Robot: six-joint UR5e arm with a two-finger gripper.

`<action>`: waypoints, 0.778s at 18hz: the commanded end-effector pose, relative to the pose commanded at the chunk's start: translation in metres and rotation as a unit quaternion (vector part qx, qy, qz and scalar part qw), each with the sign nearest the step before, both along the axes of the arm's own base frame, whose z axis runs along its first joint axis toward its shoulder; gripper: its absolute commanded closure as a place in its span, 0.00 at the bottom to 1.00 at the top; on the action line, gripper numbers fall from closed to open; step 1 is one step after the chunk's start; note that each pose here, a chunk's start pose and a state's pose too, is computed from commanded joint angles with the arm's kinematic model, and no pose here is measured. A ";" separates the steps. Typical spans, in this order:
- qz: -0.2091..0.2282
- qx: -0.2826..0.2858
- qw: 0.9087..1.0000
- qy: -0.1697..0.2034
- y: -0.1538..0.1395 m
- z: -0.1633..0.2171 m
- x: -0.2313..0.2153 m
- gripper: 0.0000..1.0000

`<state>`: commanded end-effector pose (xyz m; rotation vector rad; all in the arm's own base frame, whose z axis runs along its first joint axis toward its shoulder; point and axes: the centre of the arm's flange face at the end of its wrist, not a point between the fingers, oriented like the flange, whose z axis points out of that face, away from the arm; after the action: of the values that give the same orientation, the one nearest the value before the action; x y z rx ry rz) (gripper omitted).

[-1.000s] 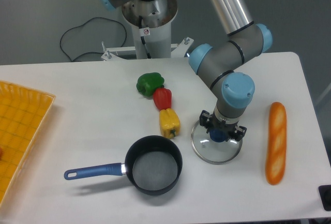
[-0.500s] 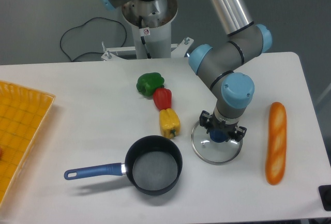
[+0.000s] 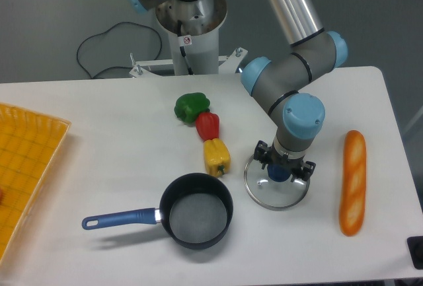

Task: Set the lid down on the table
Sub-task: 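Lower the glass lid flat onto the table beside the baguette, then open the gripper to release the blue knob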

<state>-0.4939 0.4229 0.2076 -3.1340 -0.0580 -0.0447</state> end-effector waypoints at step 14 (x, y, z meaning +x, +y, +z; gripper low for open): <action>0.008 0.021 0.998 0.053 -0.011 0.077 0.008 0.00</action>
<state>-0.4863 0.4118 0.2848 -3.0875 -0.0799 0.1189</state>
